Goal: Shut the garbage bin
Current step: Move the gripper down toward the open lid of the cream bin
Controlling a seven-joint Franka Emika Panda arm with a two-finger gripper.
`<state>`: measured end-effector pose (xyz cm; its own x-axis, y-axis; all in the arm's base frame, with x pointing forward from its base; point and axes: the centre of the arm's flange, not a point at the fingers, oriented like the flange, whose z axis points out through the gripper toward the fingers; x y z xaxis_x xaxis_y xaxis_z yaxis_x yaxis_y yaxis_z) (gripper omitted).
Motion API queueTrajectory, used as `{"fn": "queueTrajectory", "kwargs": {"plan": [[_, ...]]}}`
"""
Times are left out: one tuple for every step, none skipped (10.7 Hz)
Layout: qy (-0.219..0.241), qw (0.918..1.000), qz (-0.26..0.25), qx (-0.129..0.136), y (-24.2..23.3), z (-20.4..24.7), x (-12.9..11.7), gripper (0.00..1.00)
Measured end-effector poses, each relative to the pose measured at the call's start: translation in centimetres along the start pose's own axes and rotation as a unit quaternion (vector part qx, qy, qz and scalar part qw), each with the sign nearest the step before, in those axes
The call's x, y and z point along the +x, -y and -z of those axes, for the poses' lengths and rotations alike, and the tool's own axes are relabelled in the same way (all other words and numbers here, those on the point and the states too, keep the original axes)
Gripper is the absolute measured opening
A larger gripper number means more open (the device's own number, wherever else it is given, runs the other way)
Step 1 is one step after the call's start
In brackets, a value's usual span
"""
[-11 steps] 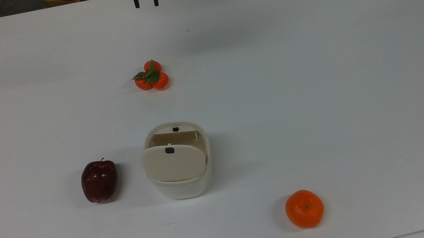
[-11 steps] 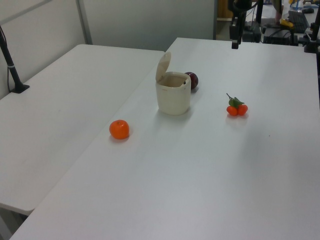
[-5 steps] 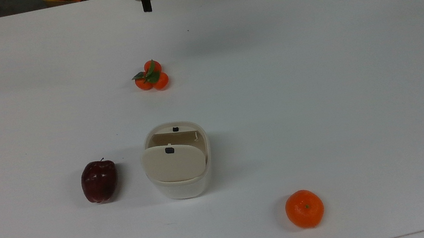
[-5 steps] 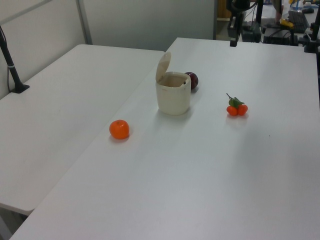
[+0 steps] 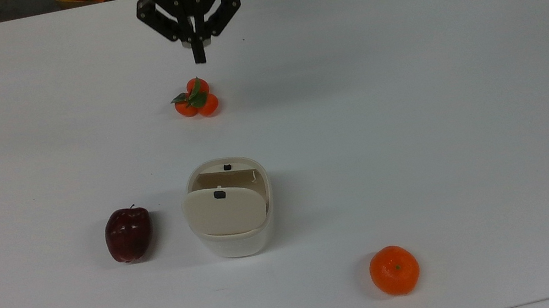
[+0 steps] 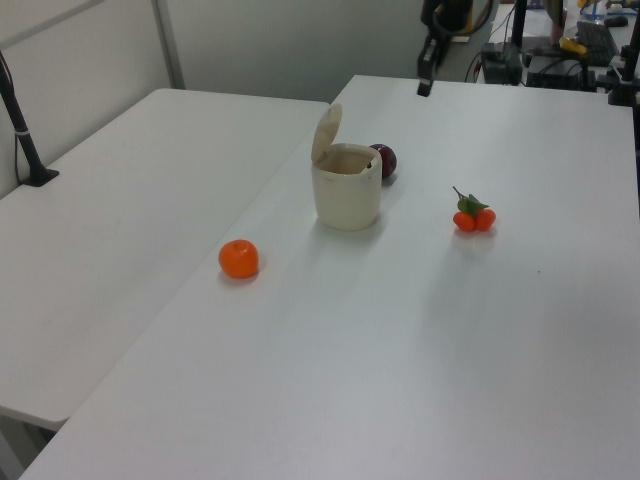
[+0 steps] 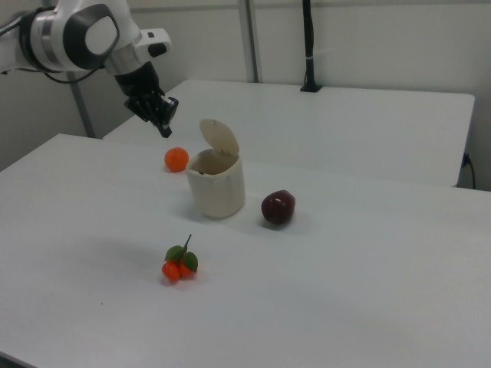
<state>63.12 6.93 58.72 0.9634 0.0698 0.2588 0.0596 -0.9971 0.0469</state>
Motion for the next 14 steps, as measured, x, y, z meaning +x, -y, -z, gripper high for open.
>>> {"fn": "queueTrajectory", "kwargs": {"plan": [[-0.030,0.9995,-0.008,0.001,-0.4,-0.3,0.9,0.01],[-0.060,0.9981,-0.017,0.002,-0.8,-0.7,1.8,0.01],[-0.083,0.9963,-0.022,0.004,-1.0,-1.4,2.6,0.01],[-0.106,0.9941,-0.024,0.005,-1.1,-2.1,3.3,0.01],[-0.128,0.9914,-0.027,0.007,-1.2,-3.0,4.0,0.01],[-0.149,0.9884,-0.028,0.008,-1.4,-3.7,4.6,0.01],[-0.170,0.9849,-0.030,0.009,-1.6,-4.3,5.1,0.01],[-0.189,0.9814,-0.033,0.010,-2.0,-4.8,5.5,0.01],[-0.204,0.9781,-0.038,0.011,-2.3,-5.3,5.9,0.01],[-0.220,0.9744,-0.045,0.013,-2.4,-5.9,6.2,0.01],[-0.238,0.9699,-0.049,0.016,-2.3,-6.3,6.6,0.01],[-0.253,0.9659,-0.050,0.018,-2.3,-6.7,6.8,0.01],[-0.263,0.9633,-0.051,0.019,-2.3,-7.1,7.0,0.01],[-0.275,0.9599,-0.053,0.020,-2.5,-7.7,7.2,0.01]]}}
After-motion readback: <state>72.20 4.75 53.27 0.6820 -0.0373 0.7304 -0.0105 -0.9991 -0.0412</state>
